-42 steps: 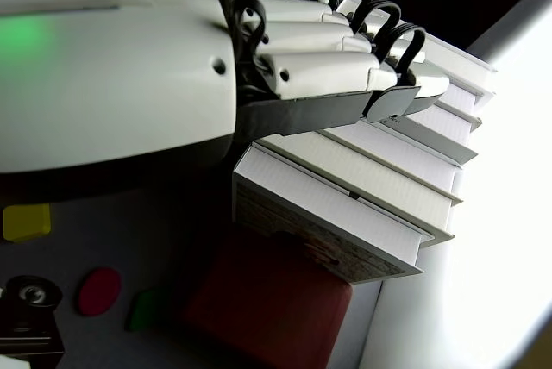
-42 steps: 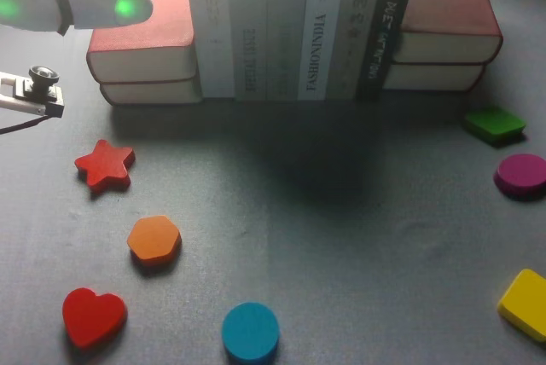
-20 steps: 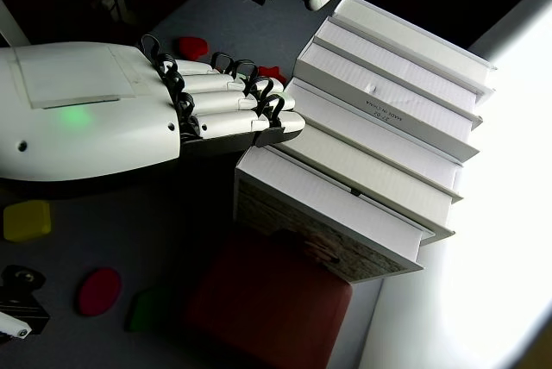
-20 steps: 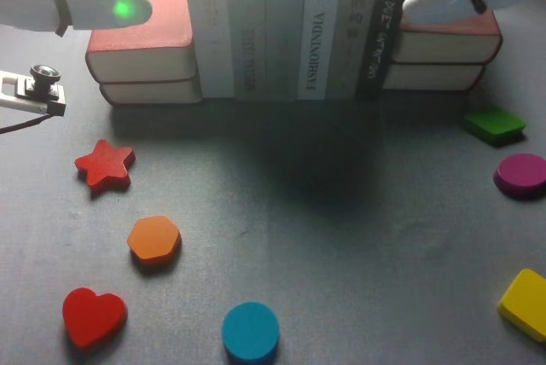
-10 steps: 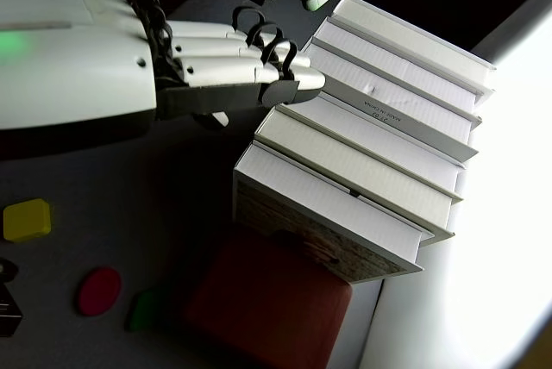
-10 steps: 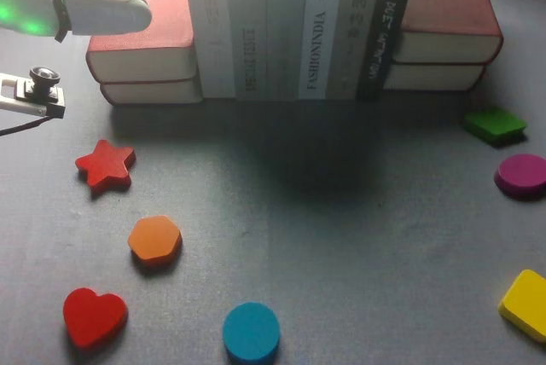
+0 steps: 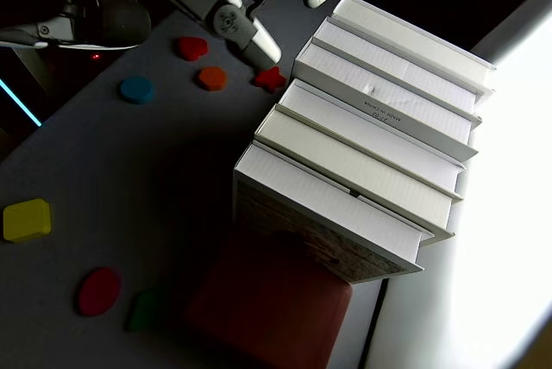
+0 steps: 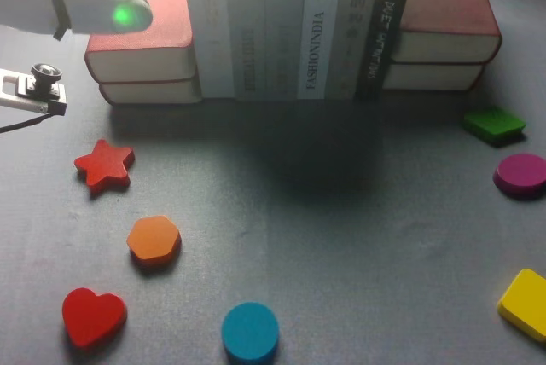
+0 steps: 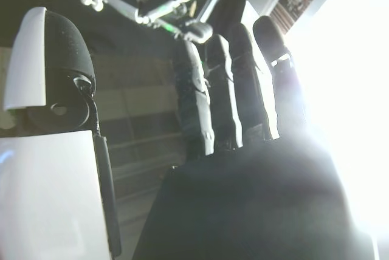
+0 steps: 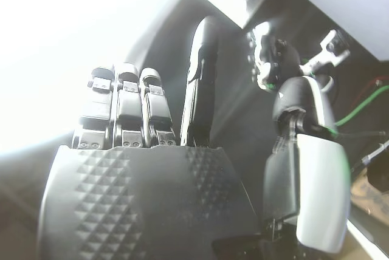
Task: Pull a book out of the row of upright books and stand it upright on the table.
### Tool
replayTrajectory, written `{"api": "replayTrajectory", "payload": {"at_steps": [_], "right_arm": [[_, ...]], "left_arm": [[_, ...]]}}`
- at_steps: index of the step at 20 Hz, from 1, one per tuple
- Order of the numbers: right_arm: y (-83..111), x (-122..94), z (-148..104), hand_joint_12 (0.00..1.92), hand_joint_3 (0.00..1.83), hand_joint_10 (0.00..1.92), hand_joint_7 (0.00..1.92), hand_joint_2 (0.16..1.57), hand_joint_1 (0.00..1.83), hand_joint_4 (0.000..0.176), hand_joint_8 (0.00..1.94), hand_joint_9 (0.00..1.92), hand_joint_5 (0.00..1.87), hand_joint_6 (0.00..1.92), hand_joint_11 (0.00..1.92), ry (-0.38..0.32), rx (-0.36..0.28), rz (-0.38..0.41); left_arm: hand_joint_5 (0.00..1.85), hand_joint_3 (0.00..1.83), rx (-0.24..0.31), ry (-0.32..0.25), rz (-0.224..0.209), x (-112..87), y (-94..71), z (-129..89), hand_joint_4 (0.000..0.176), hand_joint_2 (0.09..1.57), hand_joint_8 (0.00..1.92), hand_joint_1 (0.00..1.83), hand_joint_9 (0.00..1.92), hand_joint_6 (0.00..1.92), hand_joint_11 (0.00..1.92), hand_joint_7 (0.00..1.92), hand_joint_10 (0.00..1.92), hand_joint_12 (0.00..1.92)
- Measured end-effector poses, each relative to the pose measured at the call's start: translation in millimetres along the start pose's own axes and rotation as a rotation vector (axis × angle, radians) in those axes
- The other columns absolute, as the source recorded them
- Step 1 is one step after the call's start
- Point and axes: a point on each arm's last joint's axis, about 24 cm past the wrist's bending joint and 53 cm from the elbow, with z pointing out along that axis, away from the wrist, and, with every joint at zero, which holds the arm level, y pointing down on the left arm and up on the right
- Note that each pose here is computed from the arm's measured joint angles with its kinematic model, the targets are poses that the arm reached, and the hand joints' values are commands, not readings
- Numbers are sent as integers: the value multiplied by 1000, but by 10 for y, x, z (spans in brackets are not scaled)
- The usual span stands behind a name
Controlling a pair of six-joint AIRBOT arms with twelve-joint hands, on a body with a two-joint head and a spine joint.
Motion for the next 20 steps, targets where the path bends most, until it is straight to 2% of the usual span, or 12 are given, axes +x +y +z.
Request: {"api": "replayTrajectory", "payload": {"at_steps": [1, 2, 3, 4, 5, 8, 10, 11, 14, 17, 18, 20], "right_arm": [[-40, -17, 14, 0, 17, 0, 0, 1095, 228, 81, 0, 0, 825, 6, 0, -8, 10, 16], [-81, -11, 30, 0, 18, 0, 0, 1108, 269, 31, 0, 0, 796, 2, 0, -13, 18, 37], [-113, 6, 54, 0, 16, 0, 0, 1112, 249, 39, 0, 0, 790, 1, 0, -11, 24, 42], [-169, 38, 79, 0, 8, 0, 0, 1098, 229, 91, 0, 0, 794, 3, 0, -13, 34, 68], [-238, 63, 104, 0, 8, 0, 0, 1101, 196, 116, 0, 0, 790, 1, 0, -16, 48, 90], [-361, 107, 162, 0, 4, 0, 0, 1103, 198, 77, 0, 0, 777, 3, 0, -20, 79, 128], [-382, 140, 193, 0, 0, 0, 0, 1081, 252, 88, 0, 0, 794, 7, 0, -20, 83, 150], [-403, 164, 214, 0, 0, 0, 0, 1086, 245, 123, 0, 0, 769, 2, 0, -23, 85, 165], [-418, 234, 251, 0, 21, 0, 0, 1157, 238, 152, 0, 0, 673, 0, 0, -36, 92, 182], [-415, 274, 311, 0, 13, 0, 0, 1161, 262, 115, 0, 0, 680, 13, 0, -39, 87, 212], [-403, 313, 325, 0, 6, 0, 0, 1148, 229, 150, 0, 0, 658, 3, 0, -33, 83, 218], [-380, 398, 371, 0, 4, 0, 0, 1146, 235, 144, 0, 0, 674, 7, 0, -18, 74, 224]], "left_arm": [[582, 0, 3, 0, 0, -1, -9, 4, 0, 921, 2, 1113, 329, 1, 0, 375, 0, 1000], [585, 0, 6, -2, 0, -5, -21, 6, 0, 924, 7, 1121, 334, 2, 0, 385, 4, 993], [576, 0, 8, -2, -1, -5, -23, 7, 0, 927, 1, 1099, 319, 0, 0, 373, 1, 963], [576, 0, 7, -1, -1, -4, -21, 7, 0, 914, 0, 1065, 328, 1, 0, 370, 4, 984], [573, 0, 5, 1, 0, 2, -17, 7, 0, 909, 0, 1070, 336, 0, 0, 364, 7, 989], [560, 0, 10, 1, 0, -1, -33, 13, 0, 908, 1, 1066, 339, 0, 0, 370, 4, 1008], [568, 0, 12, 2, 0, 2, -38, 13, 0, 915, 5, 1046, 356, 3, 0, 384, 8, 1029], [577, 0, 15, 4, 0, 9, -45, 18, 0, 917, 2, 1045, 359, 5, 0, 382, 7, 1010], [577, 4, 20, 7, -1, 18, -52, 21, 0, 926, 6, 1019, 386, 2, 0, 398, 14, 992], [577, 0, 21, 8, -1, 19, -51, 23, 0, 915, 5, 994, 374, 2, 0, 401, 6, 985], [581, 0, 21, 9, -2, 23, -47, 26, 0, 913, 6, 1009, 373, 3, 0, 406, 5, 988], [573, 0, 22, 11, -3, 29, -44, 33, 0, 918, 3, 1003, 384, 1, 0, 402, 9, 992]]}}
